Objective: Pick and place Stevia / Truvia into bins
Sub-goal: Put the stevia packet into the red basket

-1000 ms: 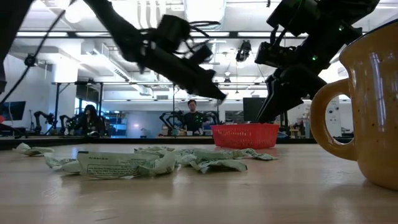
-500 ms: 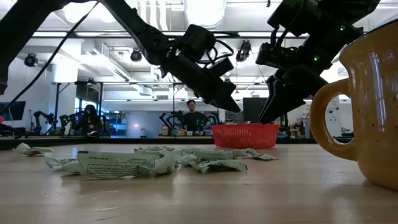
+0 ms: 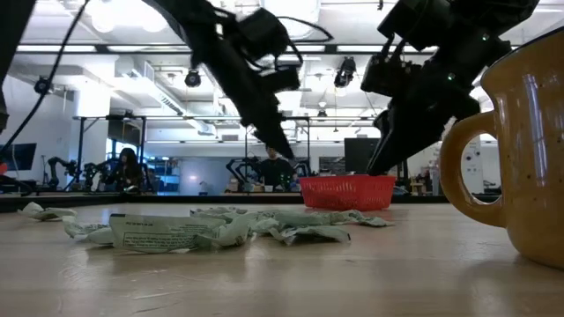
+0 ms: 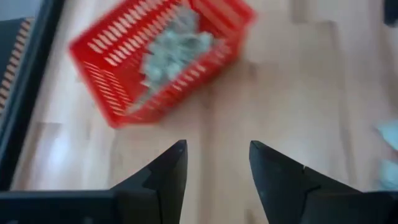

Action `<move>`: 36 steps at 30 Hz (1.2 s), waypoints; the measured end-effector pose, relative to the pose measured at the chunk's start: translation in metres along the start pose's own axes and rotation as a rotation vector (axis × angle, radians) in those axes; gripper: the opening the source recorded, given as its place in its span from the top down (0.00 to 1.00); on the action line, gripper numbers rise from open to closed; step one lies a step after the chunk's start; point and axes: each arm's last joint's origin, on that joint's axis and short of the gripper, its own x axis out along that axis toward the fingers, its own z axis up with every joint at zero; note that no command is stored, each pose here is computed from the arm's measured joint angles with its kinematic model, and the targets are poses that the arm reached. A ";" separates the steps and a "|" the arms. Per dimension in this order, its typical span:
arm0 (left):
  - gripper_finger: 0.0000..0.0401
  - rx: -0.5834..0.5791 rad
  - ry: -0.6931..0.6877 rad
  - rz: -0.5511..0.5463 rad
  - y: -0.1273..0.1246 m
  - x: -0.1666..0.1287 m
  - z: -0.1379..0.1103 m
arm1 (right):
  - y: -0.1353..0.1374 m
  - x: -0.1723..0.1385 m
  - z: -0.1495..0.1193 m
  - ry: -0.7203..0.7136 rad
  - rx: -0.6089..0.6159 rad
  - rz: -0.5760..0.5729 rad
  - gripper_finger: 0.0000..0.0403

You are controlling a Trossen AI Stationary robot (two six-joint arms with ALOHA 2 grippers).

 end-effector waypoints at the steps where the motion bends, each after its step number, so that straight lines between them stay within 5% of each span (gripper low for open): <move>1: 0.61 0.002 0.014 -0.012 -0.005 -0.007 -0.005 | 0.001 0.000 0.000 -0.004 -0.004 0.028 0.82; 11: 0.61 -0.052 -0.047 -0.064 -0.038 -0.055 -0.060 | 0.014 0.032 -0.001 -0.024 -0.080 0.189 0.82; 18: 0.61 -0.124 -0.156 -0.036 -0.038 -0.078 -0.091 | 0.017 0.052 0.005 0.012 -0.135 0.184 0.80; 36: 0.61 -0.138 -0.218 -0.014 -0.037 -0.091 -0.100 | 0.017 0.055 0.004 0.060 -0.133 0.149 0.64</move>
